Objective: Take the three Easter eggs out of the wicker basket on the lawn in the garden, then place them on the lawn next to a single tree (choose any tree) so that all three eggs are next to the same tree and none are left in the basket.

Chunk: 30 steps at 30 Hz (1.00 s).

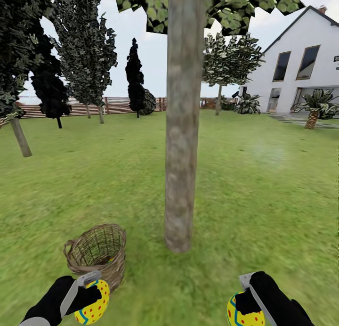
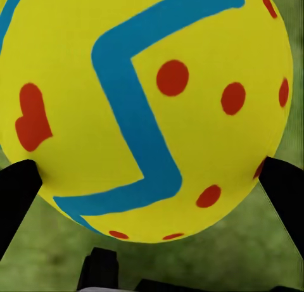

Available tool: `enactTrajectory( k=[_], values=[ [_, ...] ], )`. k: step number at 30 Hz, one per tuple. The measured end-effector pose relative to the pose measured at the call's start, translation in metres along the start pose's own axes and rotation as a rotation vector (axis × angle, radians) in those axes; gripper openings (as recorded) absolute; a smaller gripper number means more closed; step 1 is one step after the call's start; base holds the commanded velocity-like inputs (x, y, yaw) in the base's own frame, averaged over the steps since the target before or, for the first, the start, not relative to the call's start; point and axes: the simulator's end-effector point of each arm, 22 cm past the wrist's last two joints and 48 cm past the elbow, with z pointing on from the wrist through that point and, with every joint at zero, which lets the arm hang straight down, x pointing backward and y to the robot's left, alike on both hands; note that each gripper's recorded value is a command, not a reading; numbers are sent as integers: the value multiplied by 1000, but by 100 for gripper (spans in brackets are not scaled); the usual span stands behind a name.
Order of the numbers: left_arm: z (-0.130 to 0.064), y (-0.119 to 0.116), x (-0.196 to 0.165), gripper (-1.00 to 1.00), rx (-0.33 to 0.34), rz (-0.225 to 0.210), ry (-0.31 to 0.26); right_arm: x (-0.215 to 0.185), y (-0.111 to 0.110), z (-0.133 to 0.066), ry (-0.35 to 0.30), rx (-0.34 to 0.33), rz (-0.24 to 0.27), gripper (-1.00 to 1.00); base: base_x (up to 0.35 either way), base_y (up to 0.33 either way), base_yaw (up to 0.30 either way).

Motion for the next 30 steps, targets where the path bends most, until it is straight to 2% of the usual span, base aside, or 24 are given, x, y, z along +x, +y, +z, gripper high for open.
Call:
enactTrajectory(
  k=[17, 30],
  values=[
    [2, -14, 5, -100, 17, 4, 6, -1, 2, 0, -5, -2, -2, -100, 0, -324, 7],
    [4, -12, 7, -100, 11, 8, 10, 0, 1, 2, 1, 1, -4, -100, 0, -324, 268]
  ],
)
